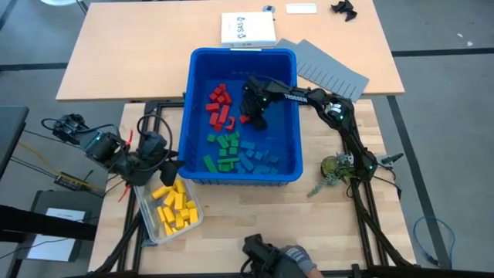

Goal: Sort Items/Unsort Items

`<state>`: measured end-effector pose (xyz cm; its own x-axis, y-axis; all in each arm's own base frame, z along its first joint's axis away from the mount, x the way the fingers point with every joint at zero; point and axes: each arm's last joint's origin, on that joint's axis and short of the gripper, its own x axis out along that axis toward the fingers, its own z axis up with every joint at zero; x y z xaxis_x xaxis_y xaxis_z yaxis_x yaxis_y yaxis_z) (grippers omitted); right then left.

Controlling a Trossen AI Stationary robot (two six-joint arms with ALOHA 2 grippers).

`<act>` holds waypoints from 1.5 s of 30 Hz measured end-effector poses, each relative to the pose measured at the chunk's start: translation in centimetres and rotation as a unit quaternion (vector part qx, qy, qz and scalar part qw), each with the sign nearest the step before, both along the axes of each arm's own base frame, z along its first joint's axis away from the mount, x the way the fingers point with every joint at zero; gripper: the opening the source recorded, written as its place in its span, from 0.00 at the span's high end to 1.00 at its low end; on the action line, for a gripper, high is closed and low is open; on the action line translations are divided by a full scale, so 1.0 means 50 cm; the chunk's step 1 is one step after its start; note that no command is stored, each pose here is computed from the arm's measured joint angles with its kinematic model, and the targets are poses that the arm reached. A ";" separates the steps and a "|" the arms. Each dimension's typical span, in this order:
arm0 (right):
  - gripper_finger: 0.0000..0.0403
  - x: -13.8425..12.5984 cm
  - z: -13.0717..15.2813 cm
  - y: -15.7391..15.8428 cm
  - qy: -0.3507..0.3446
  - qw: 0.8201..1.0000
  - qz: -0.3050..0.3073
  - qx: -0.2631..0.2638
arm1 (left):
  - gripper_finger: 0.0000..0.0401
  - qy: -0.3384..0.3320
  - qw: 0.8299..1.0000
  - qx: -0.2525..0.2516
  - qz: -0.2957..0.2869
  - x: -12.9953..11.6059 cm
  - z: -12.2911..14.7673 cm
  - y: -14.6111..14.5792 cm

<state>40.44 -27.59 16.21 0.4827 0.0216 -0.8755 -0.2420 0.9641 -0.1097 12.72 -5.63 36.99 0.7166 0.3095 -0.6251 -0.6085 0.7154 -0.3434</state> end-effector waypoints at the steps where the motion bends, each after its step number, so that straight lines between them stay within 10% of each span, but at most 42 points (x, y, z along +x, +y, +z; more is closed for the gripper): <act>1: 0.68 0.000 0.006 -0.001 0.002 1.000 -0.005 0.003 | 0.41 0.001 1.000 0.004 -0.003 0.000 0.000 0.000; 10: 0.68 -0.007 0.123 0.009 -0.007 0.995 -0.037 0.097 | 0.41 0.011 0.981 0.172 -0.089 0.031 0.011 -0.007; 17: 0.68 -0.014 0.251 0.069 -0.099 0.969 0.013 0.227 | 0.41 0.066 0.916 0.358 -0.168 0.106 0.017 -0.003; 25: 0.68 -0.007 0.333 0.164 -0.130 0.958 0.064 0.249 | 0.41 0.137 0.834 0.490 -0.212 0.185 0.011 0.020; 34: 0.68 0.025 0.345 0.257 -0.118 0.947 0.106 0.279 | 0.41 0.179 0.779 0.530 -0.283 0.257 -0.020 0.046; 45: 0.68 0.035 0.355 0.299 -0.117 0.942 0.124 0.288 | 0.45 0.197 0.781 0.511 -0.302 0.301 -0.055 0.066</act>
<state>42.20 -12.66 33.96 0.5793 0.5982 -0.5536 -0.5018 0.7970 0.3362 27.76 -2.33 34.25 0.7392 0.4706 -0.4818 0.0309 0.6909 0.7223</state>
